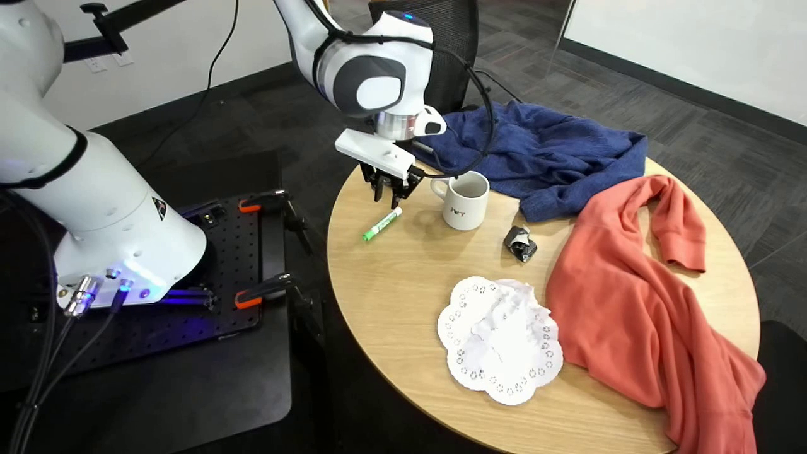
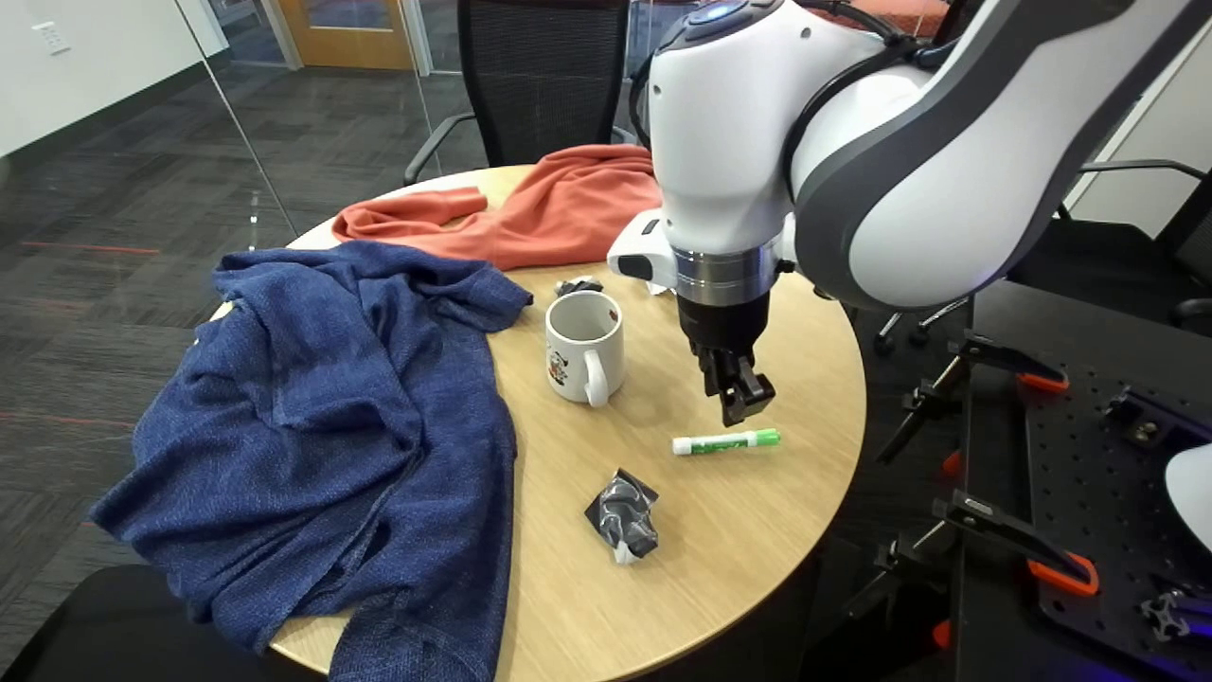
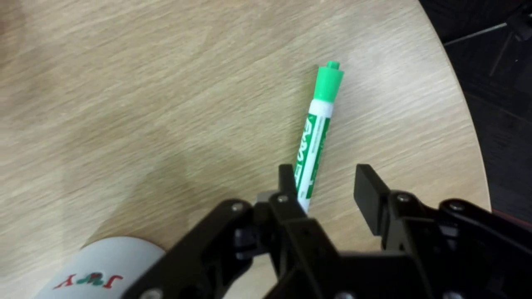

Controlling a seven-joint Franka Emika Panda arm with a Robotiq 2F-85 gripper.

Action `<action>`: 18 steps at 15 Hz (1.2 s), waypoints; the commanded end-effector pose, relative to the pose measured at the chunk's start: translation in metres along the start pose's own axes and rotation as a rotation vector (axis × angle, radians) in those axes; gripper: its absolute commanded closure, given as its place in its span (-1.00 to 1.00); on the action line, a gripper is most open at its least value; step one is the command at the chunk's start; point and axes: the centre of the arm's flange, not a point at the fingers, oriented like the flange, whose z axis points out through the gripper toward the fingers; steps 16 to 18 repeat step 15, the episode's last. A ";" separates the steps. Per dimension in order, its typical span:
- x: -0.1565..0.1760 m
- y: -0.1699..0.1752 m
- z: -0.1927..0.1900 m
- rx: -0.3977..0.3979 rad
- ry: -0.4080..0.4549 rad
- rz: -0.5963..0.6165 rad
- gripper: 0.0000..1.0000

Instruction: Take the marker out of the mug and put it on the table

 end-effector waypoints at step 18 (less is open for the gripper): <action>0.008 0.007 -0.017 -0.038 0.025 0.010 -1.00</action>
